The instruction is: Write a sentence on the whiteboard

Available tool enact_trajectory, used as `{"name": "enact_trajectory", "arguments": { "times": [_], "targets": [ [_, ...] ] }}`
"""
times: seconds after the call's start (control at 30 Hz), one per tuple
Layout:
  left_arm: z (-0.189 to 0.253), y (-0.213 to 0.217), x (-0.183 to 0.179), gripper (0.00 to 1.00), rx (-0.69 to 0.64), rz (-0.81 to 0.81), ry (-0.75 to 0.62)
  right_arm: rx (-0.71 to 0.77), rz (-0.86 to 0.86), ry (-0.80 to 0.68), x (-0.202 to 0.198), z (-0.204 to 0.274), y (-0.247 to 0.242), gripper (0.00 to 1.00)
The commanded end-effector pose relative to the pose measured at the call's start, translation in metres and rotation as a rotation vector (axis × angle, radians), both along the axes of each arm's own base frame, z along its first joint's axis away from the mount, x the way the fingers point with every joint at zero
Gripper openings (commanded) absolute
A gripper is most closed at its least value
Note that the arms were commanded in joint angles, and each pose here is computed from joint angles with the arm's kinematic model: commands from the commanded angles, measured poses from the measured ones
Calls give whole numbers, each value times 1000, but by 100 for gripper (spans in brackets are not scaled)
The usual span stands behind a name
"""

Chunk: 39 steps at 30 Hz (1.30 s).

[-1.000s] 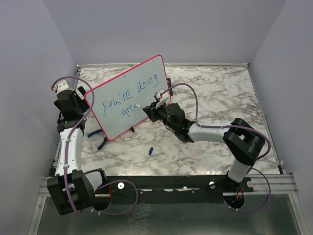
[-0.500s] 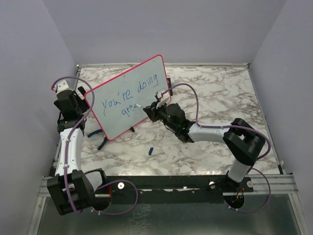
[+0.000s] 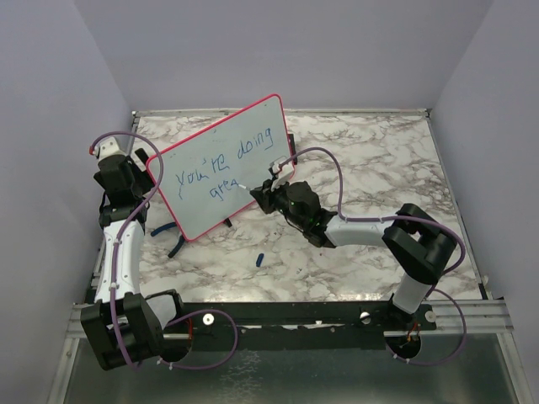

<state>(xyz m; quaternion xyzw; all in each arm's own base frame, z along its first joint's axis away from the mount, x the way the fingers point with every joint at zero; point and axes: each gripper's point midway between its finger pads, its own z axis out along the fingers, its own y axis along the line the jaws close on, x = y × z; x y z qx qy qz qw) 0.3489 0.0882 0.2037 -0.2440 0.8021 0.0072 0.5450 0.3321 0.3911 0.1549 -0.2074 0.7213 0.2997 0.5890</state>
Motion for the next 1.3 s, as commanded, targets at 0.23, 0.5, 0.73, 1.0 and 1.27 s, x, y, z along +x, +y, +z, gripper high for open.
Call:
{"name": "enact_trajectory", "arguments": {
  "times": [0.23, 0.5, 0.73, 1.0, 1.27],
  "targets": [
    [4, -11, 1, 92, -4, -49, -20, 24, -75, -53, 8, 24, -18, 0],
    [4, -11, 1, 92, -5, -51, -21, 55, -59, -85, 2, 45, -20, 0],
    [4, -11, 1, 92, -4, -50, -21, 42, -43, -89, 9, 42, -11, 0],
    [4, -10, 0, 92, -2, -49, -21, 36, -23, -76, 12, 37, -3, 0],
    [4, -10, 0, 92, -2, -48, -20, 20, -2, -55, 11, 25, 1, 0]
  ]
}}
